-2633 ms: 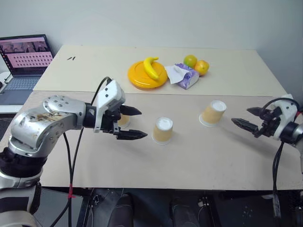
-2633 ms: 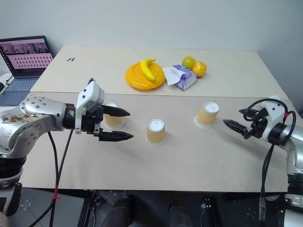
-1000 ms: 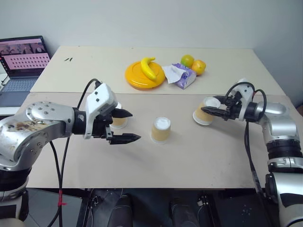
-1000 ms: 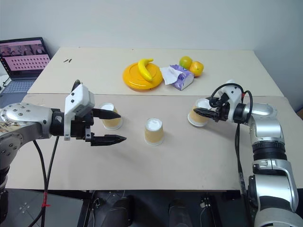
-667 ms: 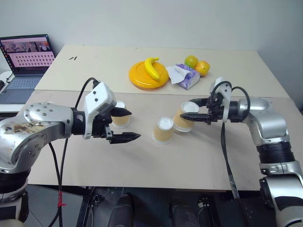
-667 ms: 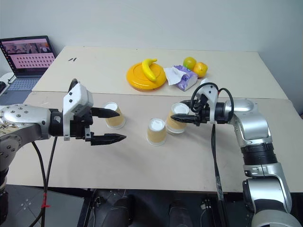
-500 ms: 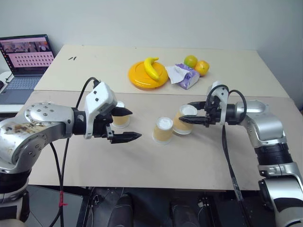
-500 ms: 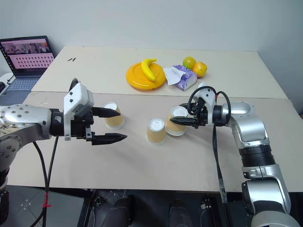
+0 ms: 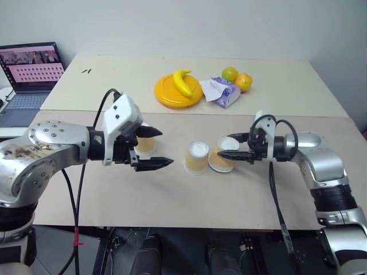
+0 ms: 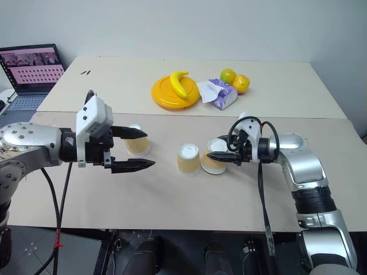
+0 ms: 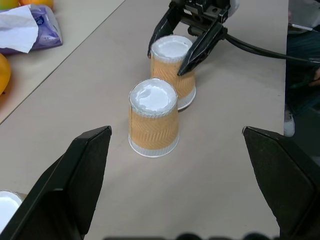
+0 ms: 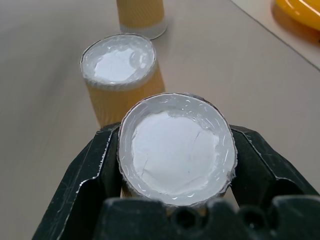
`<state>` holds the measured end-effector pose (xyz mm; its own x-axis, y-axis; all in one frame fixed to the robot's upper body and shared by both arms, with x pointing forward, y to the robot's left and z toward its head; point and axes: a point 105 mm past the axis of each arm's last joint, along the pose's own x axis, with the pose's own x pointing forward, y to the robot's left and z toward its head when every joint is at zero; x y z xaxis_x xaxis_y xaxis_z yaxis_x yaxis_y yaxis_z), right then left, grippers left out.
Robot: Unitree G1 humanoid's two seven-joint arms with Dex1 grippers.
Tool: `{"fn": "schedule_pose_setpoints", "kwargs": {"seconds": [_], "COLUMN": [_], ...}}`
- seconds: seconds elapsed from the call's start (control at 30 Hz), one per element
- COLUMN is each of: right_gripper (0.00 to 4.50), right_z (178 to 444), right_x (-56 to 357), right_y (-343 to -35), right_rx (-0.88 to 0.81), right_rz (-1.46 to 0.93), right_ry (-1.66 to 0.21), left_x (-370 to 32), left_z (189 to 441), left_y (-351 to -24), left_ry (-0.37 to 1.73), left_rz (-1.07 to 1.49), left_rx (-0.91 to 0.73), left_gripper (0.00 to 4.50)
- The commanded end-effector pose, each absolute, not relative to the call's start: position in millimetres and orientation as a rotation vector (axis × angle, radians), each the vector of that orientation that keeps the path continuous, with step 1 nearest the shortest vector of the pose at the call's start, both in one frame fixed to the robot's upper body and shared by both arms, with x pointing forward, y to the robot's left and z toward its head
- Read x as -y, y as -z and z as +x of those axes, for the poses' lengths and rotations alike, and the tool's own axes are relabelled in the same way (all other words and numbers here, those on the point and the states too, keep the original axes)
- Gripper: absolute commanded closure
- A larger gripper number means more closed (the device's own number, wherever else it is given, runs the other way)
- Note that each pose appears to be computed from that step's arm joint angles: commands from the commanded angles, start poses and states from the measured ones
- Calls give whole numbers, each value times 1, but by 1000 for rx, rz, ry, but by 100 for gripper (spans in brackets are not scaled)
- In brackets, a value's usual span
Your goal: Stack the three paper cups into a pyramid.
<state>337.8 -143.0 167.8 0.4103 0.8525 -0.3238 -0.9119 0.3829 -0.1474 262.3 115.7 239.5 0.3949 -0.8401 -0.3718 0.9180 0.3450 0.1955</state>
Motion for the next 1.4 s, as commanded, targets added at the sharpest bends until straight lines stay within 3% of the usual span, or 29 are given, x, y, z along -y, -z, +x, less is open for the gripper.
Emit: {"fn": "schedule_pose_setpoints", "kwargs": {"seconds": [0.03, 0.33, 0.4, 0.5, 0.8, 0.97, 1.13, 1.4], "right_gripper": [176, 176, 83, 9, 9, 9, 9, 9], "right_z": [335, 338, 340, 341, 329, 318, 306, 278], "right_x": [137, 130, 127, 124, 122, 128, 141, 140], "right_y": [-174, -169, -169, -170, -212, -268, -300, -310], "right_rx": [-162, -155, -148, -140, -38, 83, 119, 7], "right_rz": [-352, -347, -344, -347, -332, -327, -343, -390], "right_ry": [-1146, -1146, -1143, -1149, -1192, -1195, -1217, -1474], "left_x": [-115, -113, -113, -112, -112, -112, -120, -177], "left_z": [263, 264, 264, 264, 266, 267, 269, 262], "left_y": [-249, -250, -251, -252, -252, -252, -251, -253], "left_ry": [1153, 1156, 1155, 1155, 1159, 1165, 1135, 872], "left_rz": [436, 439, 441, 443, 442, 437, 425, 311], "left_rx": [-177, -167, -165, -163, -163, -162, -174, -159], "left_gripper": [0, 0, 0, 0, 0, 0, 0, 0]}}
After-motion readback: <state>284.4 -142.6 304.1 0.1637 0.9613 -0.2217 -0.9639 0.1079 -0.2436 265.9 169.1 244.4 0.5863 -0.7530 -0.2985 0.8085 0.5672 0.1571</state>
